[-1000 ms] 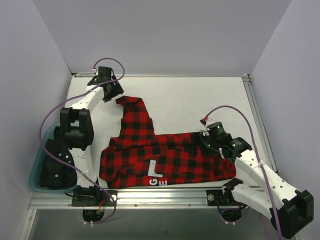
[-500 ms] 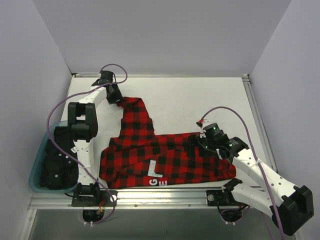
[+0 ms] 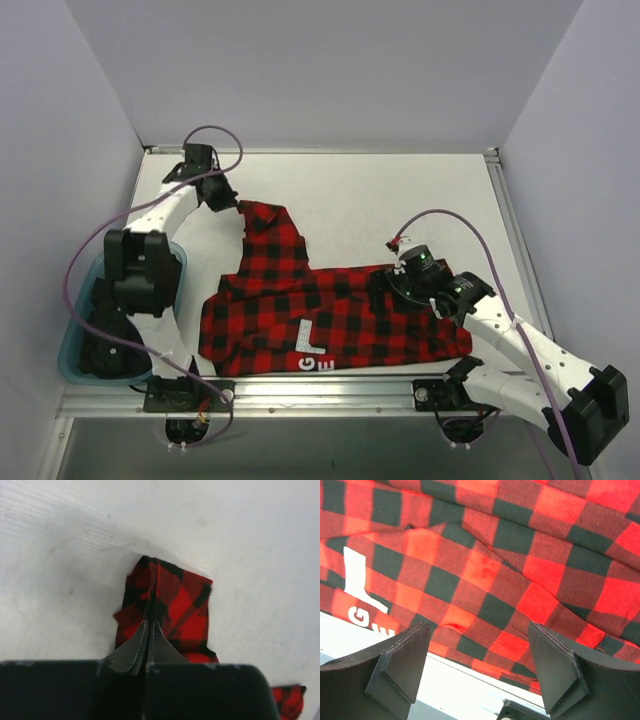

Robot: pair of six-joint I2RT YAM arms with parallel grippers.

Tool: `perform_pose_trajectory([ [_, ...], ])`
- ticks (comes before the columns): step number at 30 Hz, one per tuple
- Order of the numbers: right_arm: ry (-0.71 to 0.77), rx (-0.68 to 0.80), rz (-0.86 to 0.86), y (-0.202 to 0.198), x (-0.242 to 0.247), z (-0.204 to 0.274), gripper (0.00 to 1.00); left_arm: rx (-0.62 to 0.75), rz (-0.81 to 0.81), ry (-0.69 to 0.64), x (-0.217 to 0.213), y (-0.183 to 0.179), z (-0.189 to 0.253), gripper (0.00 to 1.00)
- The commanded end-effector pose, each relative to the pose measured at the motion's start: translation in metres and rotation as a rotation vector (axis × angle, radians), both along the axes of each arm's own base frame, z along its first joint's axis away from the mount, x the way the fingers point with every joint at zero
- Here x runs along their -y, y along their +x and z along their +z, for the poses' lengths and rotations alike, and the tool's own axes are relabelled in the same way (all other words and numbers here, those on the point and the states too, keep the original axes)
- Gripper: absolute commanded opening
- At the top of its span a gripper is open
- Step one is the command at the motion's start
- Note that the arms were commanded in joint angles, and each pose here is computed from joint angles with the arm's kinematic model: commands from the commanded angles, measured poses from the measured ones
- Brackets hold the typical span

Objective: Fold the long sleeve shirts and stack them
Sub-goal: Fold the shirt

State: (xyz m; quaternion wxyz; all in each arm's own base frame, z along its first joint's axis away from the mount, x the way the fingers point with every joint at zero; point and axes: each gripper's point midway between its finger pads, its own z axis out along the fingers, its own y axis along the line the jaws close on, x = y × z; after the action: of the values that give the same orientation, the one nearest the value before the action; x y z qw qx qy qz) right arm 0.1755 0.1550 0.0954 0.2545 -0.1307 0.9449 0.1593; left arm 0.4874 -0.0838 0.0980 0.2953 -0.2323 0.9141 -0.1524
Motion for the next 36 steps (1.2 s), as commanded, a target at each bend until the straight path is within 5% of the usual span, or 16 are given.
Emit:
perform_pose_trajectory([
  [1, 0.003, 0.053, -0.011, 0.009, -0.004, 0.02, 0.8, 0.154, 0.007, -0.098, 0.014, -0.03, 0.085, 0.0],
  [10, 0.045, 0.103, -0.024, 0.011, -0.012, 0.04, 0.79, 0.225, -0.056, -0.167, 0.034, -0.153, 0.139, 0.0],
  [19, 0.079, 0.185, 0.165, -0.007, -0.061, 0.062, 0.8, 0.168, -0.13, -0.343, 0.081, -0.262, 0.126, 0.0],
  [36, 0.146, 0.581, 0.365, -0.031, -0.22, 0.124, 0.8, 0.172, -0.129, -0.415, 0.108, -0.289, 0.142, 0.02],
])
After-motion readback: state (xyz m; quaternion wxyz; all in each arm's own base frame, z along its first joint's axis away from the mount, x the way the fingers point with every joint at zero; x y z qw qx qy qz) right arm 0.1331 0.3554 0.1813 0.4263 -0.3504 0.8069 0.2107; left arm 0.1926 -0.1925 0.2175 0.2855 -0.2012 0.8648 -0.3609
